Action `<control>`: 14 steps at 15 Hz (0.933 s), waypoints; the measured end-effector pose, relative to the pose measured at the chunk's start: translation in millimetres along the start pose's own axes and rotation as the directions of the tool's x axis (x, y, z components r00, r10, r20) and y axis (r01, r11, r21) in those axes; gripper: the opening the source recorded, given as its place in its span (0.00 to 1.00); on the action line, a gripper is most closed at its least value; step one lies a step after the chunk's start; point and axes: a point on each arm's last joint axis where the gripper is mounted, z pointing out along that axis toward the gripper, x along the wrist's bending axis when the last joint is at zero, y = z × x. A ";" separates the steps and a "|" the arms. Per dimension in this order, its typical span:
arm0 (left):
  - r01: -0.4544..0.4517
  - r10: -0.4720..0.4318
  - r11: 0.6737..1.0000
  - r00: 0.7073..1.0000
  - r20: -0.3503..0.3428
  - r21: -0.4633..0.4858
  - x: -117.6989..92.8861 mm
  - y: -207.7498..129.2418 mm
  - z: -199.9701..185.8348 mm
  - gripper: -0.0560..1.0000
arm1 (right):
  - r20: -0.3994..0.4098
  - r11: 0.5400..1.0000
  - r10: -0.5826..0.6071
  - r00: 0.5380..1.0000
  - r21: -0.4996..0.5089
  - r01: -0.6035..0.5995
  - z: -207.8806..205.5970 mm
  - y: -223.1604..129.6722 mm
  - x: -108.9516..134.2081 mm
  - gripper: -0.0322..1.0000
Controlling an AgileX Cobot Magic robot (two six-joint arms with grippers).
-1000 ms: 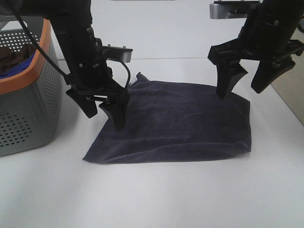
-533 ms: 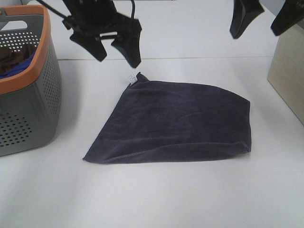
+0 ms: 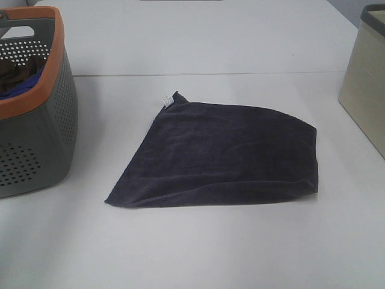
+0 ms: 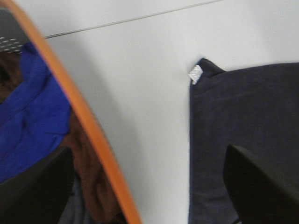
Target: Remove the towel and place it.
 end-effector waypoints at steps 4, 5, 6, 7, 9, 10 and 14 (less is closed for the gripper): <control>0.132 -0.130 0.991 0.983 -0.132 0.009 70.4 -36.5 -45.5 0.82 | 0.032 0.999 -0.014 0.999 0.051 0.012 1.5 -22.0 -16.9 0.68; 0.136 -0.131 0.990 0.980 -0.149 0.022 74.5 -49.4 -53.7 0.82 | 0.034 0.998 -0.016 0.999 0.068 0.014 3.4 -27.9 -17.8 0.68; 0.139 -0.131 0.990 0.979 -0.155 0.039 75.1 -56.7 -54.3 0.82 | 0.036 0.996 -0.017 0.999 0.086 0.014 1.6 -41.0 -19.5 0.68; 0.134 -0.121 0.989 0.978 -0.170 0.066 73.1 -78.9 -64.3 0.82 | 0.040 0.993 -0.017 0.999 0.115 0.013 -2.0 -65.2 -22.7 0.68; 0.133 -0.117 0.988 0.977 -0.179 0.079 69.6 -102.8 -78.5 0.82 | 0.041 0.992 -0.017 0.999 0.123 0.012 -10.8 -92.1 -26.2 0.70; 0.130 -0.114 0.988 0.976 -0.185 0.078 67.3 -118.2 -89.3 0.82 | 0.039 0.994 -0.017 0.999 0.108 0.013 -20.5 -108.8 -28.2 0.72; 0.113 -0.107 0.993 0.969 -0.224 0.017 59.4 -179.8 -132.2 0.82 | 0.029 1.000 -0.005 1.000 0.027 0.004 -50.5 -190.5 -38.6 0.79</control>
